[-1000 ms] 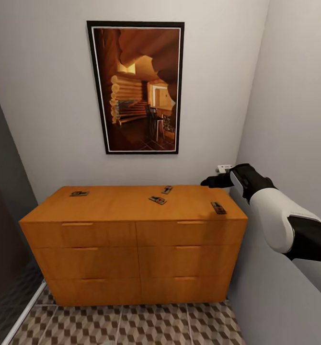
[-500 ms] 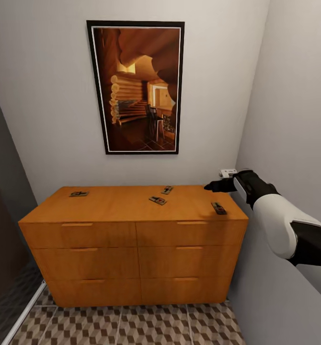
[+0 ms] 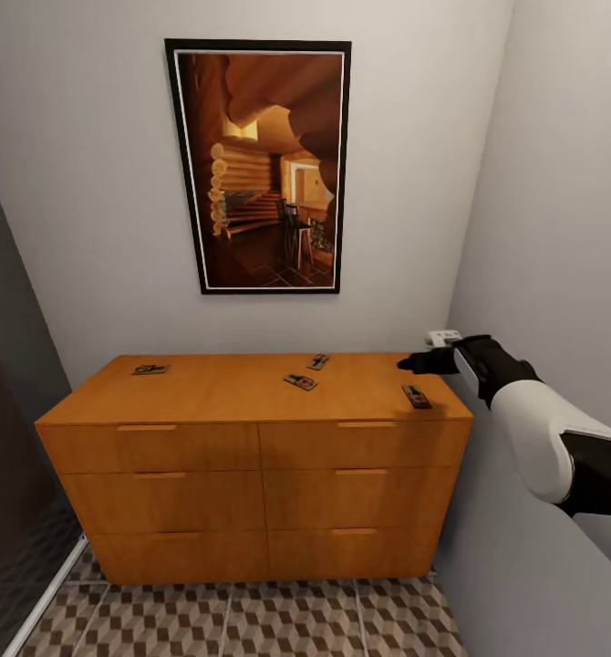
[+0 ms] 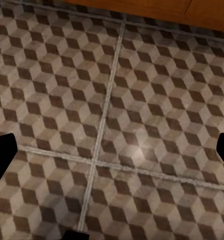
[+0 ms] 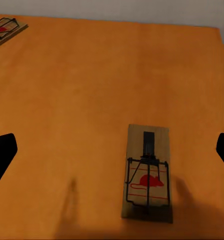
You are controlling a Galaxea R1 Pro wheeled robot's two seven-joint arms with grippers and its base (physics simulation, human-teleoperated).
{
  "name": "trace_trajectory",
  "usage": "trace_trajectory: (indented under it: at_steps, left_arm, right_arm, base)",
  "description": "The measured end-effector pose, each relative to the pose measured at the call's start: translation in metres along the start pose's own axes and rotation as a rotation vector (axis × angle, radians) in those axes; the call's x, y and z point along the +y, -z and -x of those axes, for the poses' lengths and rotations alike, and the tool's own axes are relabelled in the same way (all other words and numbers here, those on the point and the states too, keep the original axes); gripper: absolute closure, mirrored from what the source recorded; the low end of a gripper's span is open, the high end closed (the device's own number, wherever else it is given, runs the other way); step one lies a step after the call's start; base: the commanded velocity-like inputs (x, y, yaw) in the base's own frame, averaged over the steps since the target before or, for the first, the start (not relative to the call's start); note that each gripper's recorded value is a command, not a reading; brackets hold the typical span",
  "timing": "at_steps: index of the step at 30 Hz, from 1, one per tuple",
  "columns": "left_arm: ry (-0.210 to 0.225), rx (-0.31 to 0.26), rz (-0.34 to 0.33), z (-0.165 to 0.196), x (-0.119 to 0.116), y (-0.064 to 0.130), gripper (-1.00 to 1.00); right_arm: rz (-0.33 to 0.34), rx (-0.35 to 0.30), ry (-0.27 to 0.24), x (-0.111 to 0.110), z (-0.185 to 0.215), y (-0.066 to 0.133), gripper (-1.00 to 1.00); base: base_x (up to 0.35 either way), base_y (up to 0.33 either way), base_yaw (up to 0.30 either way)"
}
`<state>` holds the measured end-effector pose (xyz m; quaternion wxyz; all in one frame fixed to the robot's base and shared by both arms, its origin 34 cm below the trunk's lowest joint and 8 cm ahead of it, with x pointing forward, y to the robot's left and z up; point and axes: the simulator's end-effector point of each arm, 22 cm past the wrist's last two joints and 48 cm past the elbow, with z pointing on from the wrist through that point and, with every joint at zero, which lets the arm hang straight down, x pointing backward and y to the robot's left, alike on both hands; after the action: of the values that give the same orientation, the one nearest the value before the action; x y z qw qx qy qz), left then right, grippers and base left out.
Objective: Take the four mousetraps from the cabinet in the bathroom and place them on the bathroom floor. Make sure all four end up on the same floor surface, and ensure that at least two of them are either under or directly next to the same bathroom sink.
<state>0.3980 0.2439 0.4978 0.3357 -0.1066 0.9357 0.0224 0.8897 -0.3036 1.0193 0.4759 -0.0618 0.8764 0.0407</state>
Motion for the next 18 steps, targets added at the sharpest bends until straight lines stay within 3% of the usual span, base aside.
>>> trace_trajectory:
  at_steps: [6,18]
  left_arm:
    - [-0.009,-0.024,0.020,-0.007,0.014,0.006,-1.00]
    - [-0.013,-0.029,0.030,-0.009,0.020,0.008,-1.00]
  right_arm:
    - [-0.004,0.006,-0.001,-0.004,-0.006,-0.001,-1.00]
    - [-0.005,0.027,-0.003,-0.005,-0.023,-0.006,-1.00]
  base:
    - [0.000,0.000,0.000]
    - [0.000,0.000,0.000]
